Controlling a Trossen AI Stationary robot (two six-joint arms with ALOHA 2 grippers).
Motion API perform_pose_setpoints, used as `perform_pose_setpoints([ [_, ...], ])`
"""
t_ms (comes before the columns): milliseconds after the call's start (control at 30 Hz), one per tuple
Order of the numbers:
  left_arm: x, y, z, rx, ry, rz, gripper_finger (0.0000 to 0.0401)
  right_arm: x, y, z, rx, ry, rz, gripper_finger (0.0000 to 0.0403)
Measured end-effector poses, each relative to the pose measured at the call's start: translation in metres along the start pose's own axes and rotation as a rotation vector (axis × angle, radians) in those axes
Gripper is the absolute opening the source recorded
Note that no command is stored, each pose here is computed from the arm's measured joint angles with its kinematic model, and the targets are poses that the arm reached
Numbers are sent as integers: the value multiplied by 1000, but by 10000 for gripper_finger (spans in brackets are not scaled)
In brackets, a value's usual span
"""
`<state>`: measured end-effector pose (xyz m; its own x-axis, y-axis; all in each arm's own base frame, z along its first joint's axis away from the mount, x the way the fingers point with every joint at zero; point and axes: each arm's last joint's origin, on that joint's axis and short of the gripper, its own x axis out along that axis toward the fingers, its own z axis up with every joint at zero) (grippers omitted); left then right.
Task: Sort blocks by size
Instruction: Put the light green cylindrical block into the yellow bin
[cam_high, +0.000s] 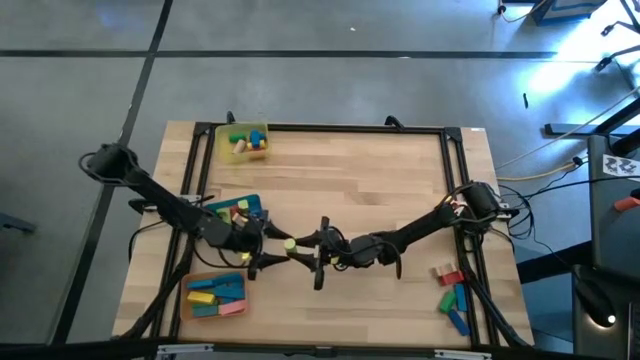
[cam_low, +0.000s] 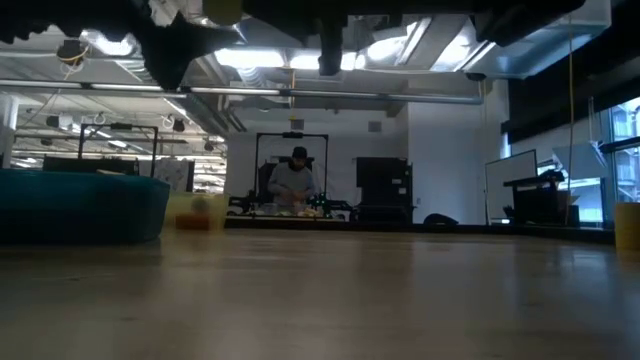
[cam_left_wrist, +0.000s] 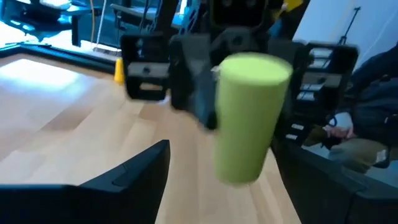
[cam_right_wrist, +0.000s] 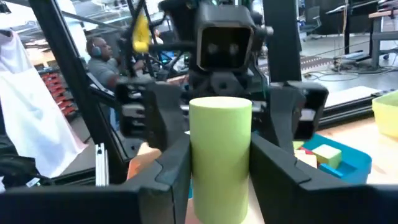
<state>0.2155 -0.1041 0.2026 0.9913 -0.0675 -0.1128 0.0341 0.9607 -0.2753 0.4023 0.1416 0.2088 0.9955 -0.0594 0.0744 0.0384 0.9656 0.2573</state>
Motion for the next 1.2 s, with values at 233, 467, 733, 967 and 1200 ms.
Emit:
perform_pose_setpoints([
  [233, 14, -5, 2, 10, 6, 6, 276, 1, 0, -4, 0, 7, 28, 138],
  [467, 19, -2, -4, 18, 30, 29, 266, 1, 0, -4, 6, 3, 44, 138],
  [733, 20, -1, -4, 36, 33, 27, 190, 1, 0, -4, 1, 8, 36, 138],
  [967, 20, -1, -2, 55, 18, 22, 127, 1, -1, -4, 0, 8, 30, 138],
  [1200, 20, -1, -2, 58, 15, 23, 120, 1, -1, -4, 0, 10, 33, 138],
])
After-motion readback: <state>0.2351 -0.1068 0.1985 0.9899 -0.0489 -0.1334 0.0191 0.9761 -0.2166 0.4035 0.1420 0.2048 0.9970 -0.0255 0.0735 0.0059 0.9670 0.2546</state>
